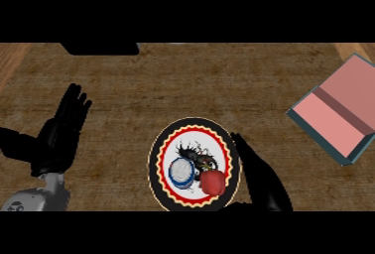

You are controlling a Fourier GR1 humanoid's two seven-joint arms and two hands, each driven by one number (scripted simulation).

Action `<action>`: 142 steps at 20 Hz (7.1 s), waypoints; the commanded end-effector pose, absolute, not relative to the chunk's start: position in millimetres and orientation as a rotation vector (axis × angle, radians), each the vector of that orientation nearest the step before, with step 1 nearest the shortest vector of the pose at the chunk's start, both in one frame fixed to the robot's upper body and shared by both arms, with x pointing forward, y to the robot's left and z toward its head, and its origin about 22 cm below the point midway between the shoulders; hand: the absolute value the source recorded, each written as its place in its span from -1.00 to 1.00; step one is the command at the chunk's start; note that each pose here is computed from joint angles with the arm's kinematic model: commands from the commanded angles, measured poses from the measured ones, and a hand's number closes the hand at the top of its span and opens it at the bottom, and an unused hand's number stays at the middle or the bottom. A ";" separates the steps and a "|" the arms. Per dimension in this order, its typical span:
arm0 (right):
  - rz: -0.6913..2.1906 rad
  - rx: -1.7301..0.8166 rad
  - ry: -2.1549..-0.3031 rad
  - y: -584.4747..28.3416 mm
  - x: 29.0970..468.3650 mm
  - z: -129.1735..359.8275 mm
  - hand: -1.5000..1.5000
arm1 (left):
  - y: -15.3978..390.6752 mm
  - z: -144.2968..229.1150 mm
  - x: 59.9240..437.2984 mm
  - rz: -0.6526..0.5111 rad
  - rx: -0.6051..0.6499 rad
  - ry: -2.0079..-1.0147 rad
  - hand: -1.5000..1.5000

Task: Pick the bell pepper from the plate and place it in the cardboard box

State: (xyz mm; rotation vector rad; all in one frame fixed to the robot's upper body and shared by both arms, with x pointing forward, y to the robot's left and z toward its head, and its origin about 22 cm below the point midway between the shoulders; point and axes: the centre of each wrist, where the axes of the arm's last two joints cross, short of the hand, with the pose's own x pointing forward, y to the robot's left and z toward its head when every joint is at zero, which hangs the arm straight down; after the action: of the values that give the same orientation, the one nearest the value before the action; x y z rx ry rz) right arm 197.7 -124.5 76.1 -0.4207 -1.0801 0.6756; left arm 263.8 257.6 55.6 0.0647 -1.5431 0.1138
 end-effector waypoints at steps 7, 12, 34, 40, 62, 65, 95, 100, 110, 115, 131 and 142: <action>0.697 -0.461 -1.033 -122.1 220.1 44.9 -1.00 | 258.8 70.2 270.1 0.105 0.077 -1.546 0.00; 0.718 -0.448 -1.046 -112.4 209.2 40.4 -1.00 | 257.2 57.1 287.6 0.127 0.086 -1.540 0.00; 0.738 -0.439 -1.021 -89.4 220.0 18.2 -1.00 | 264.0 60.4 257.3 0.098 0.068 -1.545 0.00; 0.776 -0.460 -1.040 -91.6 229.3 13.8 1.00 | 264.7 79.3 262.0 0.120 0.068 -1.544 0.00; 1.592 -0.546 -1.657 -97.1 128.2 41.2 1.00 | 260.6 55.2 263.3 0.103 0.077 -1.552 0.00; 1.608 -0.568 -1.737 -112.0 105.1 83.4 1.00 | 259.2 49.4 248.3 0.102 0.088 -1.538 0.00; 0.704 -1.005 -1.743 -234.0 206.5 187.8 1.00 | 252.5 64.5 266.4 0.107 0.084 -1.565 0.00; 0.789 -1.123 -1.665 -276.3 259.3 207.4 1.00 | 268.1 56.6 268.5 0.105 0.055 -1.548 0.00; 1.095 -1.224 -1.412 -330.5 314.5 131.9 1.00 | 251.2 59.0 269.9 0.079 0.049 -1.558 0.00; 1.233 -1.146 -1.060 -361.6 324.7 109.3 -1.00 | 249.9 63.0 267.4 0.102 0.054 -1.562 0.00; 0.539 -0.805 -1.827 -384.1 360.3 134.1 -1.00 | 251.0 56.7 272.3 0.117 0.058 -1.551 0.00; 0.054 -0.414 -1.856 -459.2 333.4 150.7 -1.00 | 257.6 48.4 263.0 0.119 0.081 -1.548 0.00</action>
State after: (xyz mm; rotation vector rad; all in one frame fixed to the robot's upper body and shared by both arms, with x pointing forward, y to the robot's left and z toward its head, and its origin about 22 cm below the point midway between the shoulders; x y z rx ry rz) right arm 344.8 -430.3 141.4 -0.4871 -1.8459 0.1576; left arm 262.6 259.0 52.3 0.0732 -1.5458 0.1130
